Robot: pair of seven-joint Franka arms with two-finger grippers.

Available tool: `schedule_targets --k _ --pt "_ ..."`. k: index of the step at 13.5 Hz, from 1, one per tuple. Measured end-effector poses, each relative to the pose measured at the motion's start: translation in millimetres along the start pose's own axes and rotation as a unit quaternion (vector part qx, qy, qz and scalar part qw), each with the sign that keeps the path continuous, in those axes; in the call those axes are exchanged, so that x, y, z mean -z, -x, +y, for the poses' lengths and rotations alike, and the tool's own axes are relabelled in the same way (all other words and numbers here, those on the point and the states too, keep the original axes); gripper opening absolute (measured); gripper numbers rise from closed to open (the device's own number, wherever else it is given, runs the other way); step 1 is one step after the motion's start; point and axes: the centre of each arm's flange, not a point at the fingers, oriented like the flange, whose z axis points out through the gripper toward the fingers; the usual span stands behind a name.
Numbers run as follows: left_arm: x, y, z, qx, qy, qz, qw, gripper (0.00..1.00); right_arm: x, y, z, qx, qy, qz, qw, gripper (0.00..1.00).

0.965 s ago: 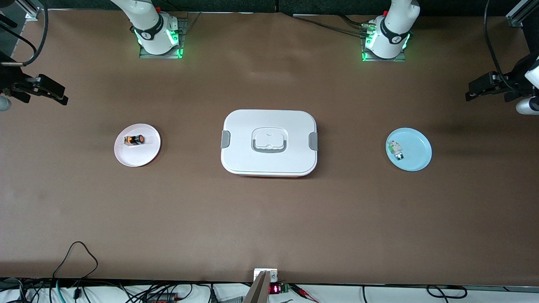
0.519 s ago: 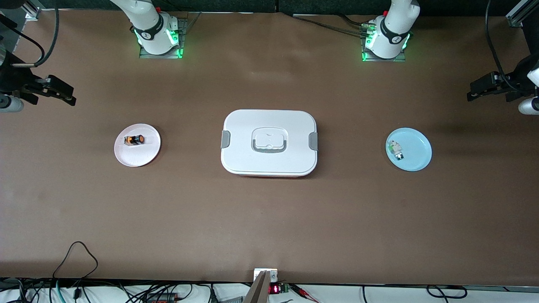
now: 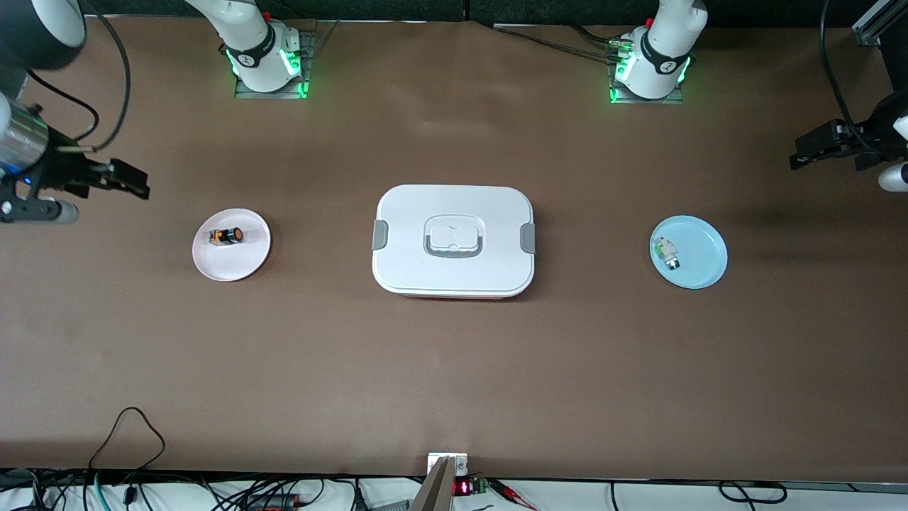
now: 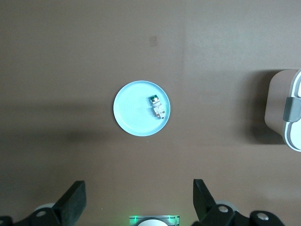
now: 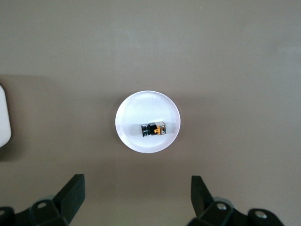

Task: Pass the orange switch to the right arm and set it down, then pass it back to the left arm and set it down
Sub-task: 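Move the right gripper over the orange switch on the white plate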

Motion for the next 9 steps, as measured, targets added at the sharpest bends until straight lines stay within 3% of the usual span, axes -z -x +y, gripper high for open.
schedule_targets --k 5,9 --pt "0.1 0.0 -0.1 0.0 0.0 0.0 1.0 1.0 -95.5 -40.2 -4.6 0.001 0.005 -0.029 1.0 1.0" --pt "0.1 0.1 -0.1 0.0 0.0 0.0 1.0 1.0 -163.1 -46.6 4.7 -0.007 0.005 -0.054 0.998 1.0"
